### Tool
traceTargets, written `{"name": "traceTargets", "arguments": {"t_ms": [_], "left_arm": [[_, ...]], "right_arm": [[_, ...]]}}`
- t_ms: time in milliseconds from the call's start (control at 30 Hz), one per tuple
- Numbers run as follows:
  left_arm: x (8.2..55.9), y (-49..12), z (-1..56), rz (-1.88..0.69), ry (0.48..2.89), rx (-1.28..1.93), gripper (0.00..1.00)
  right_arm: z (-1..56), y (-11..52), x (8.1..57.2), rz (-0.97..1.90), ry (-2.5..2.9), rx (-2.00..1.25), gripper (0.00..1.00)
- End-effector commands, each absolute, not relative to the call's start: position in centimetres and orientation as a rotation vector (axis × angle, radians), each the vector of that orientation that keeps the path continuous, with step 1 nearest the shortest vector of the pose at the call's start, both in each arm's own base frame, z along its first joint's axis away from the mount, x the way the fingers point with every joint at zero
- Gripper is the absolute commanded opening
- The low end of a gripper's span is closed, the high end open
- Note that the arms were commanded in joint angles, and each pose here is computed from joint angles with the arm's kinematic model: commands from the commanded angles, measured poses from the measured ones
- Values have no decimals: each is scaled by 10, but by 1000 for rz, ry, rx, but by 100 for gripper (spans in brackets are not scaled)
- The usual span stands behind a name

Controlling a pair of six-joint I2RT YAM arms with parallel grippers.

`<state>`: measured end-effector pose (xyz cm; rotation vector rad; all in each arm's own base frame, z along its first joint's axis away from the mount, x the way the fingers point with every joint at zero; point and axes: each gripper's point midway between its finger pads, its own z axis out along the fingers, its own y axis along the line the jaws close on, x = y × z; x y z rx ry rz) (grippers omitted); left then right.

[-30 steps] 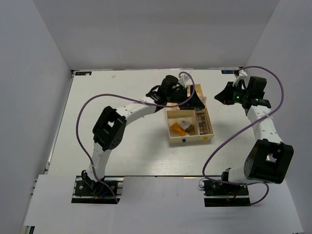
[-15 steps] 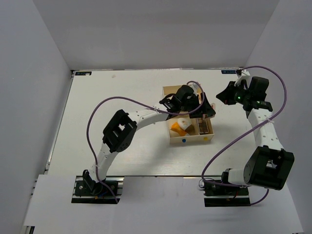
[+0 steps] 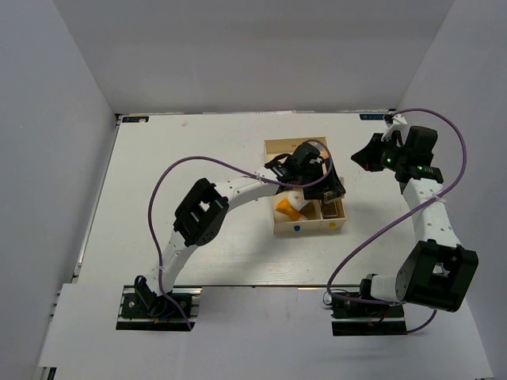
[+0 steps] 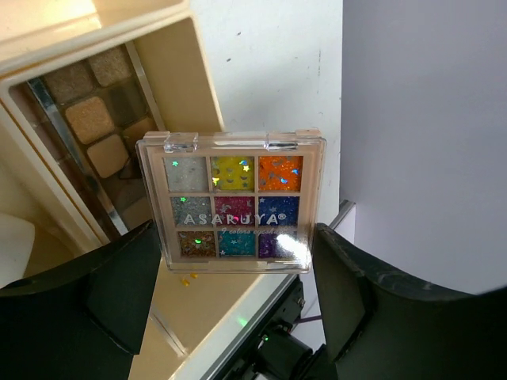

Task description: Organize the makeup

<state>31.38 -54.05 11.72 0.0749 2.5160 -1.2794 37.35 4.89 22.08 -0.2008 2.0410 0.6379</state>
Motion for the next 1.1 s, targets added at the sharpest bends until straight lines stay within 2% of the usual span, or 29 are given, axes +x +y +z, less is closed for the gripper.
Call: {"name": "traceTargets", "arguments": {"t_ms": [0,100,433,500,867,967,1067], "left_arm": [[315,-543,136,-1245,2515,58,59],[315,-539,130,-1209,2543,37,72],[314,-539,127,-1204,2560,20,87],[315,-540,129,-1205,2555,14,92],[318,-543,147,-1244,2510,7,96],[322,-542,175,-1270,2439,11,96],[322,-534,208,-1285,2346,49,96]], "right_arm": [[237,49,373,628,1981,-216,0],[236,50,370,630,1982,-217,0],[237,49,371,628,1977,-215,0],[237,50,371,627,1975,-217,0],[236,50,369,625,1978,-216,0],[239,51,367,629,1970,-227,0],[244,53,365,630,1952,-257,5]]}}
